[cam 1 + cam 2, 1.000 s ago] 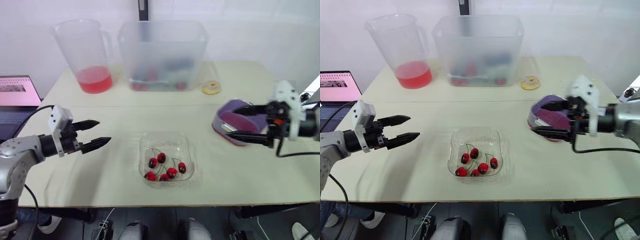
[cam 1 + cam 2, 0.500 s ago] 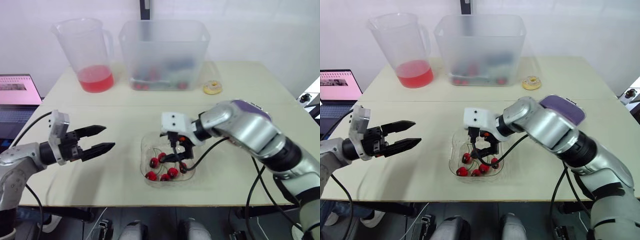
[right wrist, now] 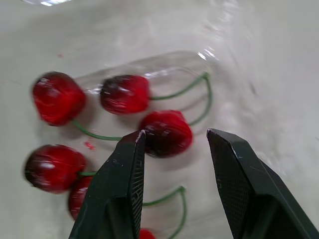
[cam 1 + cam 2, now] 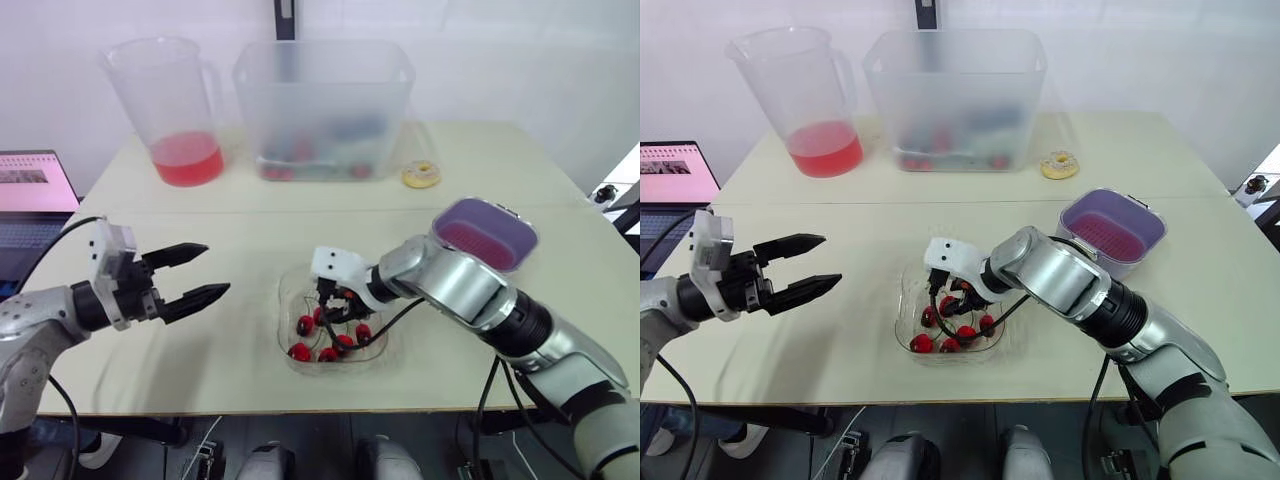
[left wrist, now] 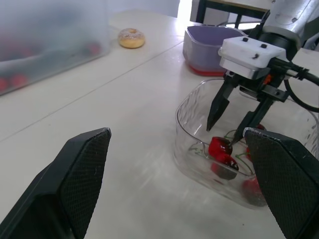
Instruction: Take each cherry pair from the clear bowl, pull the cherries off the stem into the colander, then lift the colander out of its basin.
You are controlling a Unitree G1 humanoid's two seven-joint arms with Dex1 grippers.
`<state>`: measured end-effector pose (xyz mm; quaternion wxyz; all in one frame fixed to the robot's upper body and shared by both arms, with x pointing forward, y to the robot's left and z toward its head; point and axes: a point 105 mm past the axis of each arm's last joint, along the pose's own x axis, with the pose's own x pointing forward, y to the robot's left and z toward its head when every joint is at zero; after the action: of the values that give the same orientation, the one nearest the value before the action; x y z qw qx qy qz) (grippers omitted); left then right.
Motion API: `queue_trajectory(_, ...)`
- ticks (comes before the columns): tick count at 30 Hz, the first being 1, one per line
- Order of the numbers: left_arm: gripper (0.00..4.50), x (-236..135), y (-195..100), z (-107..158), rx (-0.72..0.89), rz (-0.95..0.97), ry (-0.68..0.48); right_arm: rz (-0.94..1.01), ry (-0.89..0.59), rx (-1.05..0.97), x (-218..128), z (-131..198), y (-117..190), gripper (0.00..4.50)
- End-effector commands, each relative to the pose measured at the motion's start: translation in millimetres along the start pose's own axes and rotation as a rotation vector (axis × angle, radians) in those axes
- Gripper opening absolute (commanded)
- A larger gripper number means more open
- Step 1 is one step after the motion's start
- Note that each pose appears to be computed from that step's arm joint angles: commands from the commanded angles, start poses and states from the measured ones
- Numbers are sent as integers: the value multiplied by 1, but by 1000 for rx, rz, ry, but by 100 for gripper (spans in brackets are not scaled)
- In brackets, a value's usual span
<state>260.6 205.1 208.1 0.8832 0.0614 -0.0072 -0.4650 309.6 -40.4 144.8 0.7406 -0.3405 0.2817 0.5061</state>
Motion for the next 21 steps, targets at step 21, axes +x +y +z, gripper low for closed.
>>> queue_trajectory(21, 450, 7, -2, 8, -20, -56, -22, 81, -84, 18, 13, 12, 20, 208)
